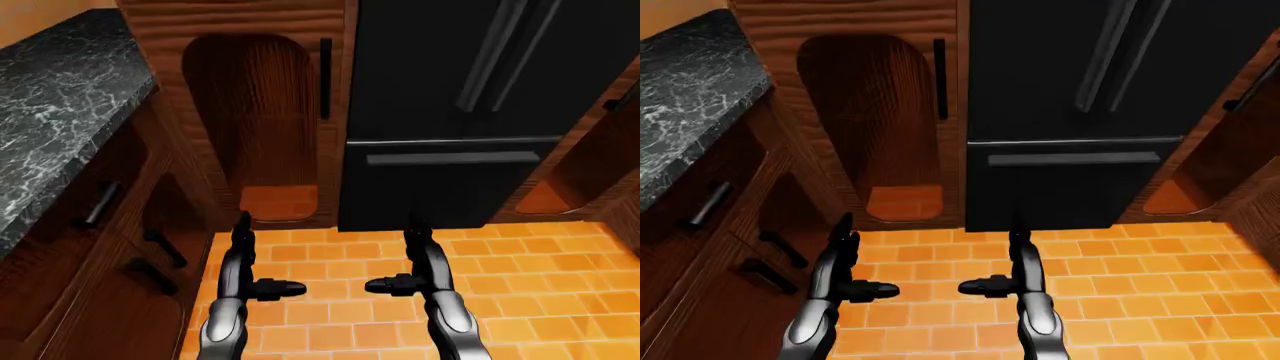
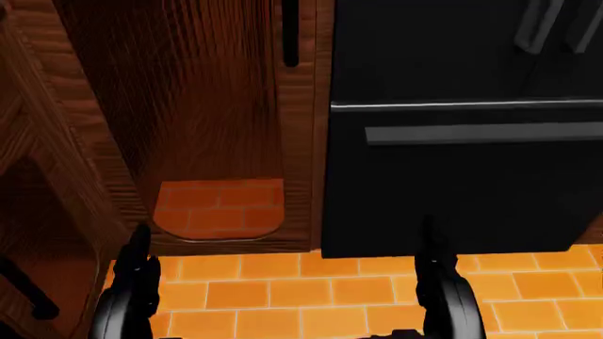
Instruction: Navigate to the stove.
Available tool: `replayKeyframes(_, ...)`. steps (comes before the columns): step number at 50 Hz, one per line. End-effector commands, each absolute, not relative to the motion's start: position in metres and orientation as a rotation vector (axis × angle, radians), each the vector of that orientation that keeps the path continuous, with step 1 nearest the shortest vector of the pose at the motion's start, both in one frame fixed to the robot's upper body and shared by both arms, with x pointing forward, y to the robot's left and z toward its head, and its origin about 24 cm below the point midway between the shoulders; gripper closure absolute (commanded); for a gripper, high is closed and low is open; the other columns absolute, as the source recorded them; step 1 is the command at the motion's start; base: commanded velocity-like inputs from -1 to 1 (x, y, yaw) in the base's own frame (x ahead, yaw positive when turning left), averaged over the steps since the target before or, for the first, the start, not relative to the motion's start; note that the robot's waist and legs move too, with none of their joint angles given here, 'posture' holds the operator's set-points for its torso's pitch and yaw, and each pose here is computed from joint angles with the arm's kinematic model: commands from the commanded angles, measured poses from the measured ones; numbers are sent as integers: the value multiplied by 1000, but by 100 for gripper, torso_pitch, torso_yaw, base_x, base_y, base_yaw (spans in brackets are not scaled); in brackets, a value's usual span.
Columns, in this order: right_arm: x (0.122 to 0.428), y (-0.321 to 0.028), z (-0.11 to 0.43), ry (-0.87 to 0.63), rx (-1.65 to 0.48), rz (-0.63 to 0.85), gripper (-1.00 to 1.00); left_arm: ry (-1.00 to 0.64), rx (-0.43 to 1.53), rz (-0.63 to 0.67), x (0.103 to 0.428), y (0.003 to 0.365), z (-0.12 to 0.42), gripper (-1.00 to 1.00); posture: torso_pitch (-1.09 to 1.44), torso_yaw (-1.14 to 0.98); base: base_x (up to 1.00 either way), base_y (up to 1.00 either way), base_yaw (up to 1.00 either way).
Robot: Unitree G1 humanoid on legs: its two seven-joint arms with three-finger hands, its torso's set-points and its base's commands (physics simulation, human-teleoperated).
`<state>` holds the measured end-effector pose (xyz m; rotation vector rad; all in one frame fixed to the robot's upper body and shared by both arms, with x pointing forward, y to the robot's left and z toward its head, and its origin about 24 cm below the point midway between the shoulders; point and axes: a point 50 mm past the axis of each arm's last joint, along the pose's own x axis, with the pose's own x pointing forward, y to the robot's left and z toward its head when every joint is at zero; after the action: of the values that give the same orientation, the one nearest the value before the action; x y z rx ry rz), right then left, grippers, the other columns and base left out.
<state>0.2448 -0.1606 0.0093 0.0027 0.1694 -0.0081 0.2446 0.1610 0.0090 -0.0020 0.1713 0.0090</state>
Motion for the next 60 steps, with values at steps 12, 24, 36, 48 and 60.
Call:
replayKeyframes(12, 252, -155, 40, -7, -20, 18, -100, 5, 12, 5, 251, 162, 39, -100, 0, 0, 0, 0, 0)
replayKeyframes(24, 250, -156, 41, -10, 10, 26, -100, 6, 23, 6, 251, 161, 38, -100, 0, 0, 0, 0, -11)
replayKeyframes(36, 250, -155, 41, -8, -2, 26, -100, 7, 31, 7, 252, 161, 37, -100, 0, 0, 0, 0, -55)
replayKeyframes(48, 249, -155, 40, -4, -8, 27, -100, 7, 38, 5, 251, 161, 37, -100, 0, 0, -1, 0, -63)
replayKeyframes(60, 250, -155, 39, -1, -11, 29, -100, 4, 45, 8, 252, 161, 37, -100, 0, 0, -2, 0, -63)
